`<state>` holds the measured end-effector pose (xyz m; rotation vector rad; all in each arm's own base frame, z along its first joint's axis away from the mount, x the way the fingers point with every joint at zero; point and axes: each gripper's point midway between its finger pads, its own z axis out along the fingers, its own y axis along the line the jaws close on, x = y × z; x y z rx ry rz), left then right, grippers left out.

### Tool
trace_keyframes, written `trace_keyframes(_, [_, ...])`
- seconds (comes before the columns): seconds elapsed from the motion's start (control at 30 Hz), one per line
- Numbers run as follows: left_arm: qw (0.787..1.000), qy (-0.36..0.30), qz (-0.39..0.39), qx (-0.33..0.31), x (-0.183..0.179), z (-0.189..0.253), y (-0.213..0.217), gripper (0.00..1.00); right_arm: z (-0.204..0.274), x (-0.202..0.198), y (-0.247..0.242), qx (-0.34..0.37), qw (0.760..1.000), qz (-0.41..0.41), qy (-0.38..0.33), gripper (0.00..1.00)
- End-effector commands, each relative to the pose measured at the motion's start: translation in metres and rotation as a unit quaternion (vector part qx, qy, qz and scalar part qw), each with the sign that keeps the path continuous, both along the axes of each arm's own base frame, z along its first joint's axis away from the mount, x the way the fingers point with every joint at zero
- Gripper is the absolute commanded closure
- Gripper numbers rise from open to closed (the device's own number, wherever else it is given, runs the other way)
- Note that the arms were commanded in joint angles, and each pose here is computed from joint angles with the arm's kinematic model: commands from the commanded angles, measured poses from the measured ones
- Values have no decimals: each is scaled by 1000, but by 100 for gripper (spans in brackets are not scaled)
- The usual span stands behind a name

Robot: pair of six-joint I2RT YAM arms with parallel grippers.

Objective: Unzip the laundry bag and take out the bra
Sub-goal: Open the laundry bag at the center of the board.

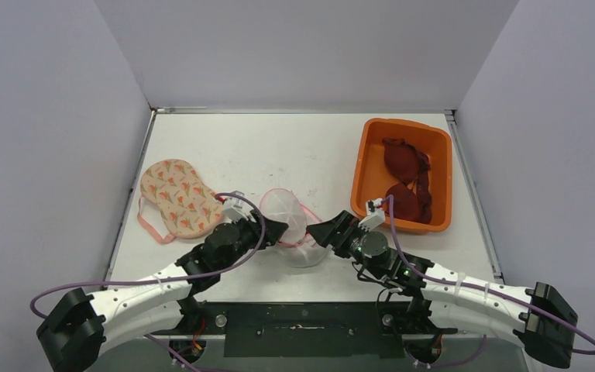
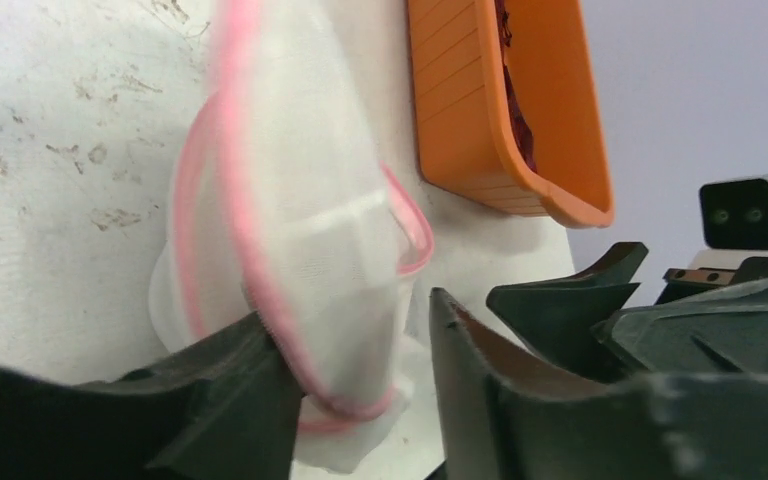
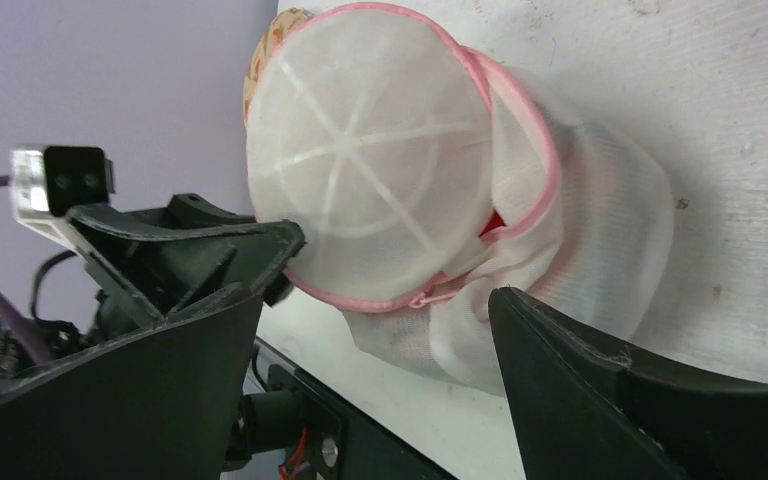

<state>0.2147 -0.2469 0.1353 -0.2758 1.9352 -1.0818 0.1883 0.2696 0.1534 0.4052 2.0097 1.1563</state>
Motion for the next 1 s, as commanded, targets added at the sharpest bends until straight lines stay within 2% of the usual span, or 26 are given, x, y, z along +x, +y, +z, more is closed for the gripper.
trace_keyframes(0.0, [997, -21, -18, 77, -1, 26, 5, 41, -9, -9, -13, -55, 998, 16, -21, 13])
trace_keyframes(0.07, [994, -25, -20, 103, -4, 37, 14, 21, -12, -11, -19, -73, 997, 19, -26, 12])
trace_keyframes(0.17, [988, -32, -11, 152, -6, 50, 31, 7, -13, -12, -29, -97, 994, 17, -37, 12])
trace_keyframes(0.23, [983, -32, -4, 182, -5, 56, 40, 2, -17, -14, -35, -110, 993, 16, -36, 12])
trace_keyframes(0.43, [963, 3, -8, 268, 10, 34, 45, 4, -17, -22, -24, -81, 995, 44, -36, 12])
trace_keyframes(0.53, [963, 10, -12, 268, 23, 20, 36, 2, -19, -27, -15, -75, 995, 60, -32, 12])
trace_keyframes(0.6, [970, 2, -20, 243, 32, 18, 25, 0, -25, -31, -10, -78, 994, 70, -28, 12])
trace_keyframes(0.8, [978, -3, -47, 205, 46, 5, 2, 12, -36, -27, -7, -99, 992, 69, -27, 13])
trace_keyframes(0.97, [984, -5, -77, 159, 31, -5, -7, 31, -50, -10, -6, -130, 989, 59, -25, 16])
